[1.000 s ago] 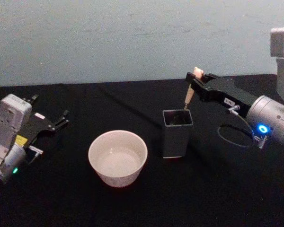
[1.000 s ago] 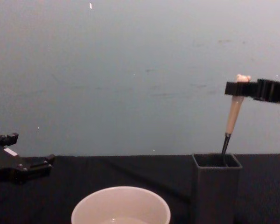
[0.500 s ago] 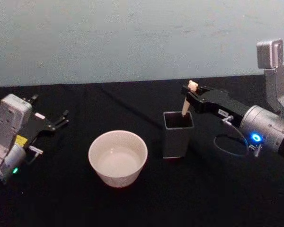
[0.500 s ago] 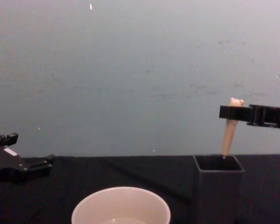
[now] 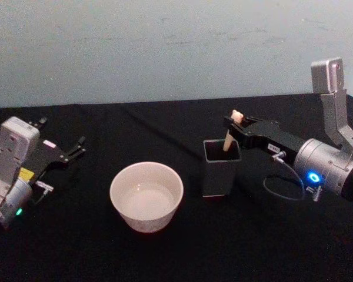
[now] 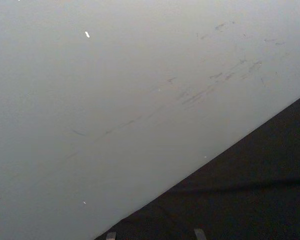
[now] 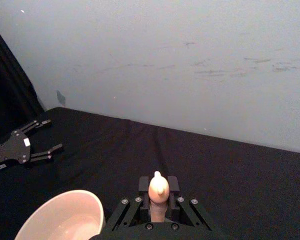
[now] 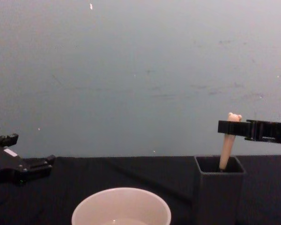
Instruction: Pick up the stirring spoon with one hand, stir inside the cup, then place it back in its original position.
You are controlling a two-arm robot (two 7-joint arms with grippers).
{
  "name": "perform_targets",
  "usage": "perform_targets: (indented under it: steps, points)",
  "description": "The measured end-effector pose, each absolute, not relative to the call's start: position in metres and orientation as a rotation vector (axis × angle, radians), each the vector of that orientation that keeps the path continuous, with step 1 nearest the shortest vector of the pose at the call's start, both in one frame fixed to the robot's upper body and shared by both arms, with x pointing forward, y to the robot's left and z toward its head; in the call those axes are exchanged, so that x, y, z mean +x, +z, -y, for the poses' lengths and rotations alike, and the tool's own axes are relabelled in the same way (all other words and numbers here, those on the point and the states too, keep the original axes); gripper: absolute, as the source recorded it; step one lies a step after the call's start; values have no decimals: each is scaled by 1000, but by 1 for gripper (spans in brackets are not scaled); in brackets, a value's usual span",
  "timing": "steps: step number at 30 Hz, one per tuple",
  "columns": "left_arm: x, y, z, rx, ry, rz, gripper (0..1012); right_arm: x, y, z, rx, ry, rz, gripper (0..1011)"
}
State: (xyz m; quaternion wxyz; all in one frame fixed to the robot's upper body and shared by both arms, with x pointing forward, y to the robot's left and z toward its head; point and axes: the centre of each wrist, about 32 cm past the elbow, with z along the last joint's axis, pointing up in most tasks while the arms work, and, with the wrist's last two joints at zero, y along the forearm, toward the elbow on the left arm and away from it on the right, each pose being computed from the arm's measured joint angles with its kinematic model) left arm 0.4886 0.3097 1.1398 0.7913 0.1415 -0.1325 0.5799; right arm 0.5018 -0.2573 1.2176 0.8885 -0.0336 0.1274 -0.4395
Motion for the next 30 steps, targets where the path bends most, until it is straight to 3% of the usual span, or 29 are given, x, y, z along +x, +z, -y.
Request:
perform_targets:
  steps: [30]
  points:
    - [489, 1140, -310, 304, 1248, 285, 1002, 500, 1210, 262, -91, -927, -281, 215]
